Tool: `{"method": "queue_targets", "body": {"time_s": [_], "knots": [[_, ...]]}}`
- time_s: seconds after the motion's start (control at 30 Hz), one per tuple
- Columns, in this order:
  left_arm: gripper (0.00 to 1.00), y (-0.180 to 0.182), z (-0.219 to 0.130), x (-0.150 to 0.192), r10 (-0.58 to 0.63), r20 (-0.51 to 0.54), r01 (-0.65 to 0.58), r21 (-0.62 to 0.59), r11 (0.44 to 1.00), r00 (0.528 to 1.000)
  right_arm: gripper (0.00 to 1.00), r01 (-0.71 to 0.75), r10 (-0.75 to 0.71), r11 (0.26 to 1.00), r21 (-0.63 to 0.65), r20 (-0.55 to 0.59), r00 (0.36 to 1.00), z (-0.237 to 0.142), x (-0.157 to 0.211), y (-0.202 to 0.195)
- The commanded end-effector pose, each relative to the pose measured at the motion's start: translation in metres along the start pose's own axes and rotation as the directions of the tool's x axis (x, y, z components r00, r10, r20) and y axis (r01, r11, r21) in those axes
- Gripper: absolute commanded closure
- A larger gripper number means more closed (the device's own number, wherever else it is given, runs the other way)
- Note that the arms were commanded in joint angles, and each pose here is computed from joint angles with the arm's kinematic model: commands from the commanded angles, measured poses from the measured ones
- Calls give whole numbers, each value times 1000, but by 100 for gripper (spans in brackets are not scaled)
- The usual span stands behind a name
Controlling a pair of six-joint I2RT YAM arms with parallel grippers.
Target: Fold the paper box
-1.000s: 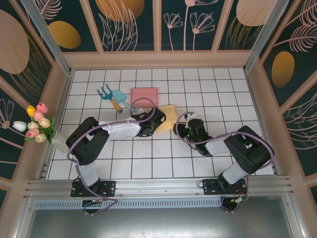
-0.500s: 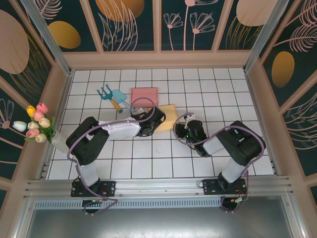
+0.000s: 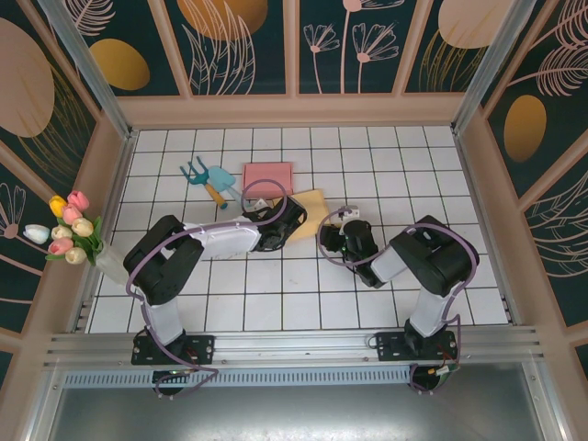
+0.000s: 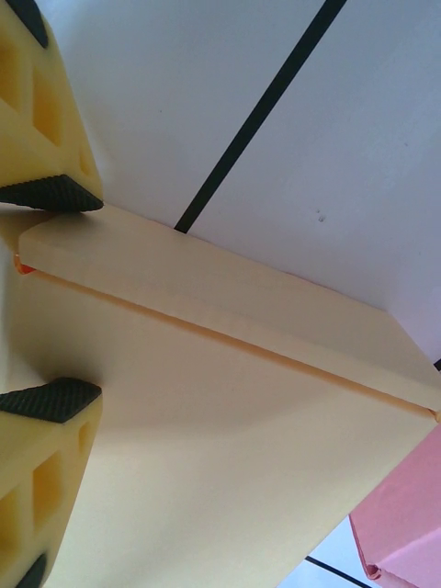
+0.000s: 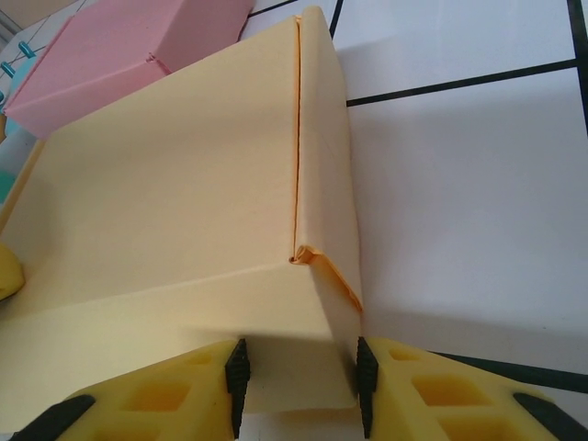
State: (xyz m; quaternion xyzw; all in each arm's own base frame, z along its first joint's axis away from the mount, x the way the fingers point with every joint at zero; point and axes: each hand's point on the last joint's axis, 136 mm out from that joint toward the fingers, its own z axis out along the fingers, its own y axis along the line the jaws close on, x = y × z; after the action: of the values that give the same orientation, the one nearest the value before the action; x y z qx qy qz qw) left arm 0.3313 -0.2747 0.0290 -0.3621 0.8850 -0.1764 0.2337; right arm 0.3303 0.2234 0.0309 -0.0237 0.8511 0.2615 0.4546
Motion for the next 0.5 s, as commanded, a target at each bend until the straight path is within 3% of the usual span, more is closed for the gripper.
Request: {"method": "queue_targets", "body": {"time_s": [0.0,0.1,0.47], "knots": [[47,130,22,22,121,-126,-162,-401,902,985,63,1,3,998,57,-76,997,7,21,-10],[47,129,22,23,124,-128,-165,-399,902,984,71,11,-4,997,81,-86,996,10,23,-13],[47,127,26,26,144,-152,-194,-388,901,978,71,122,-103,985,124,-151,983,37,39,6]]}}
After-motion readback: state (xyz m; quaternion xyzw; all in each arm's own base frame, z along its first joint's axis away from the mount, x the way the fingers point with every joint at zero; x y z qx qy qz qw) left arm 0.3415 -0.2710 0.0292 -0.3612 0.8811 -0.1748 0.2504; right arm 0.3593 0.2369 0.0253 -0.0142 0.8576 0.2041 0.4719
